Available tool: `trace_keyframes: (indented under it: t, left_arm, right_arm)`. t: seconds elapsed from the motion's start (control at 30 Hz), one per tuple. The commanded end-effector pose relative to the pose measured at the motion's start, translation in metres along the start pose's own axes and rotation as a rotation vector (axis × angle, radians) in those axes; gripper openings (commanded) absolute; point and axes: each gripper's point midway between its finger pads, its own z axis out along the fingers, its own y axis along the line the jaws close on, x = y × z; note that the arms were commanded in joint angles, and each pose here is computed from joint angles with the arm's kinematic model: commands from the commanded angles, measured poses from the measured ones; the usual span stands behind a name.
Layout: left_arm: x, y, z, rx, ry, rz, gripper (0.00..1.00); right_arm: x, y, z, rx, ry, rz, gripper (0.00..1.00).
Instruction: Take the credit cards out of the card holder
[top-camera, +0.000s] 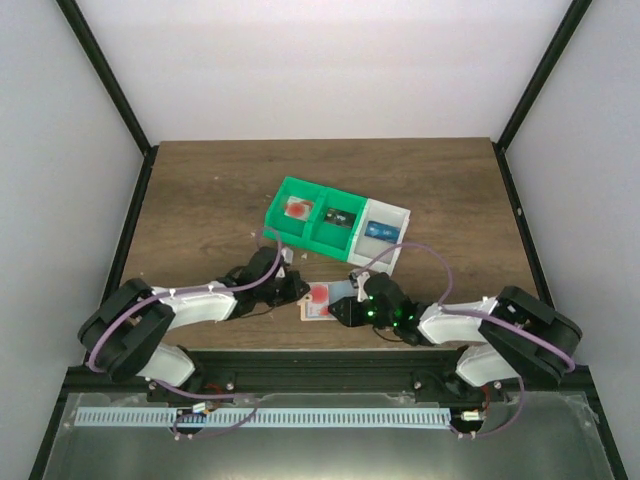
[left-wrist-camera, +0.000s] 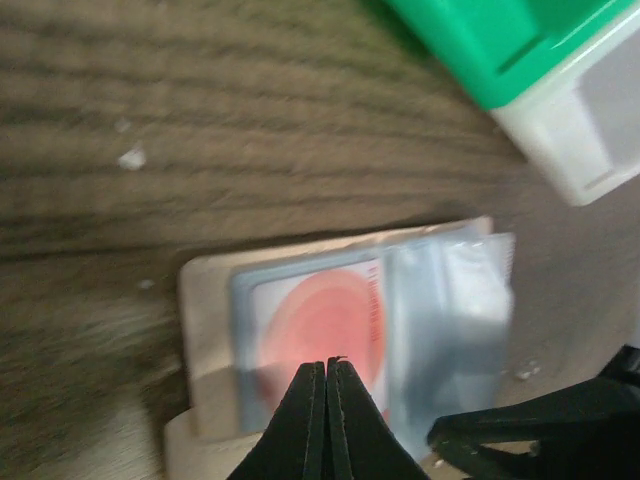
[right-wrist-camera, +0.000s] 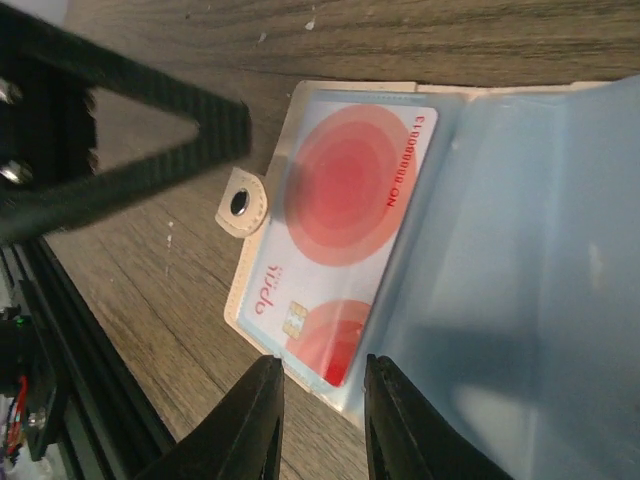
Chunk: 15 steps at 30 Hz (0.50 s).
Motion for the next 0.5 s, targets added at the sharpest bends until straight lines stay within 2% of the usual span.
trace_keyframes:
  t: [0.0,0.17,0.47]
  left_arm:
    - [0.01,0.02,0.004,-0.039,0.015,0.014,0.0]
    - [0.022,0.039,0.011,-0.085,0.051,0.01,0.0]
    - [0.026,0.045,0.01,-0.082,0.049,0.007,0.0]
  right_arm:
    - [-0.012,0.018,0.008,-0.076,0.009,0.044,0.25]
    - [-0.014,0.012,0.016,-0.042,0.016,0.069,0.25]
    - [-0.009,0.004,0.026,-0.038,0.041,0.104,0.27]
